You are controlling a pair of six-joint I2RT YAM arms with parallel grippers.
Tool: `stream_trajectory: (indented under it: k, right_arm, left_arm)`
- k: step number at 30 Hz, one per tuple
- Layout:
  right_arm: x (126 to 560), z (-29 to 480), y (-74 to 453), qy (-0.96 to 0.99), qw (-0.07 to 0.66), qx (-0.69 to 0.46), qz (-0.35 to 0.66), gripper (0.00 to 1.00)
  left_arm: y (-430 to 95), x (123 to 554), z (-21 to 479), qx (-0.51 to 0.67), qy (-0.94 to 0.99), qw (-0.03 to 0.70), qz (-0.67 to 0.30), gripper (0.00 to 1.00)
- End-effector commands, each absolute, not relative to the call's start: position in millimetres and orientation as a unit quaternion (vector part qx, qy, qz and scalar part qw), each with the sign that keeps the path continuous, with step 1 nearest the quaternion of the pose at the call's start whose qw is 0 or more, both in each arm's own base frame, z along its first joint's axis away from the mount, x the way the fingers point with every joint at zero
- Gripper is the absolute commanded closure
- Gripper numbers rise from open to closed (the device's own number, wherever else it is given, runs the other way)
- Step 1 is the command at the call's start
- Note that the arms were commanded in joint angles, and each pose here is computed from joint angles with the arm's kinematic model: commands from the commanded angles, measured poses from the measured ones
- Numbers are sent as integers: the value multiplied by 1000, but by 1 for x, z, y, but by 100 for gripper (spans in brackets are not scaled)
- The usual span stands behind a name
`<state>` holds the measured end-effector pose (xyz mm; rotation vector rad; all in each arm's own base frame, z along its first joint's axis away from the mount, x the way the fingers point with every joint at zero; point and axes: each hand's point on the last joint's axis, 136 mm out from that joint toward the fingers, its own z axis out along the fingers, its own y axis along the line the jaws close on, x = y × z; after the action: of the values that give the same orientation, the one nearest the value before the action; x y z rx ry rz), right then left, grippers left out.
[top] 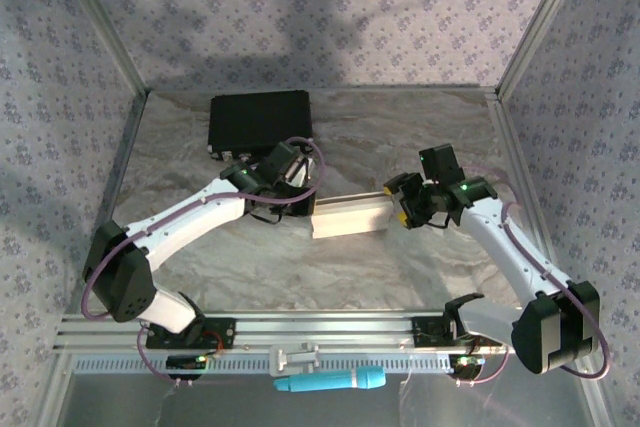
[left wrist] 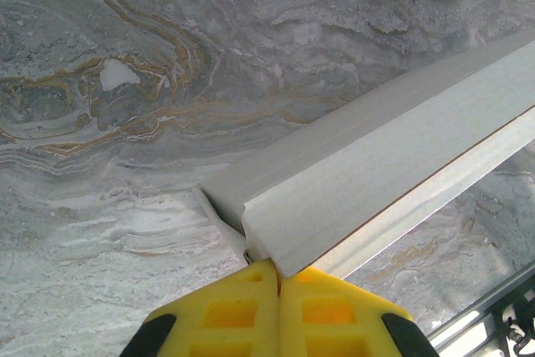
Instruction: Fold the paper box
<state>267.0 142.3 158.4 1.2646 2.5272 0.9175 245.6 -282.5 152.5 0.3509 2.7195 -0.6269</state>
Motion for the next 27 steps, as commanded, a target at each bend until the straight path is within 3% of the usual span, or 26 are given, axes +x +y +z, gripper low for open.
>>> stream_trajectory:
  k: [1, 12, 23, 27]
  right_arm:
    - [269, 156, 144, 833, 74, 444, 322, 36]
    - [269, 147, 132, 812, 75, 471, 335, 38]
    - [263, 130, 133, 810, 60, 480, 330, 55]
    - [260, 124, 131, 812, 57, 482, 323, 59]
  left_arm:
    - [-259, 209, 103, 128, 978, 64, -151, 100]
    - [-259, 208, 104, 130, 978, 64, -151, 100]
    - [-262, 207, 107, 126, 977, 67, -156, 100]
    - [-265, 205, 116, 118, 976, 70, -172, 89]
